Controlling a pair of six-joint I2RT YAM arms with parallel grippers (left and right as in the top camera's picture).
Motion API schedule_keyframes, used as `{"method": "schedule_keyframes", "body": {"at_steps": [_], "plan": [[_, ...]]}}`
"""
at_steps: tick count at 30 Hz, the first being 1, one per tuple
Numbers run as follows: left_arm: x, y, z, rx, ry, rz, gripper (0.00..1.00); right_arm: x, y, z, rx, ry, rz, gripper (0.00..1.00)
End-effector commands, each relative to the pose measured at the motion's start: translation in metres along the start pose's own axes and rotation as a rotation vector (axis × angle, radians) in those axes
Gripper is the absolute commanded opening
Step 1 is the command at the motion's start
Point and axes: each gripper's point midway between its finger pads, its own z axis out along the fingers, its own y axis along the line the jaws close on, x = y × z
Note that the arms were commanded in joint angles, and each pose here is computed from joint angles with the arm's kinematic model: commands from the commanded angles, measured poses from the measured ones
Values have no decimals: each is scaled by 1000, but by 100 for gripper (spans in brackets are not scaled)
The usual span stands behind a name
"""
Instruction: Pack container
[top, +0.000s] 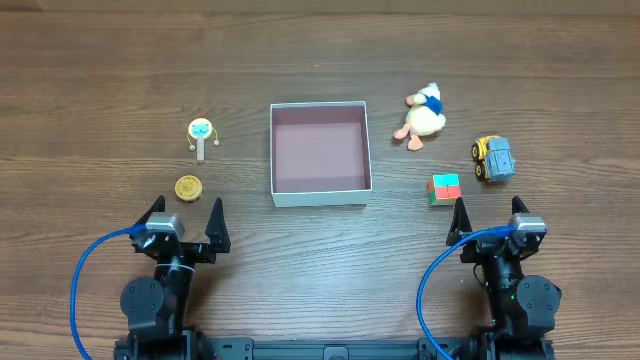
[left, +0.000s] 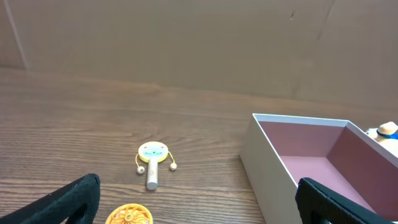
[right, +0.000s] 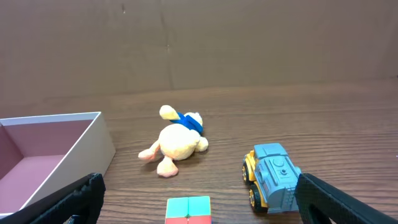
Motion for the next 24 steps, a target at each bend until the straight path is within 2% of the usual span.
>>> {"method": "schedule_keyframes", "body": {"at_steps": [1,4,5,8,11,13,20,22,24], "plan": [[0,2,0,-9,-7,9,100,-2,1,0,-7,-15,-8,100],[0,2,0,-9,-7,9,100,-2,2,0,-11,-15,-5,100],[0,2,0,-9,-7,9,100,-2,11,-1,-65,-12,28,100],[0,2,0,-9,-7,9,100,-3,46,-7,-272,26,270,100],[0,2,0,-9,-7,9,100,-1,56,-10,-330,65,386,100],[0,2,0,-9,-7,9,100,-5,65,-13,-385,59,381,100],[0,2,0,-9,-7,9,100,-16,69,-18,-405,49,374,100],[0,2,0,-9,-7,9,100,-30,66,-21,-385,26,366,100],[0,2,0,-9,-7,9,100,-60,60,-29,-329,-7,346,100]]}}
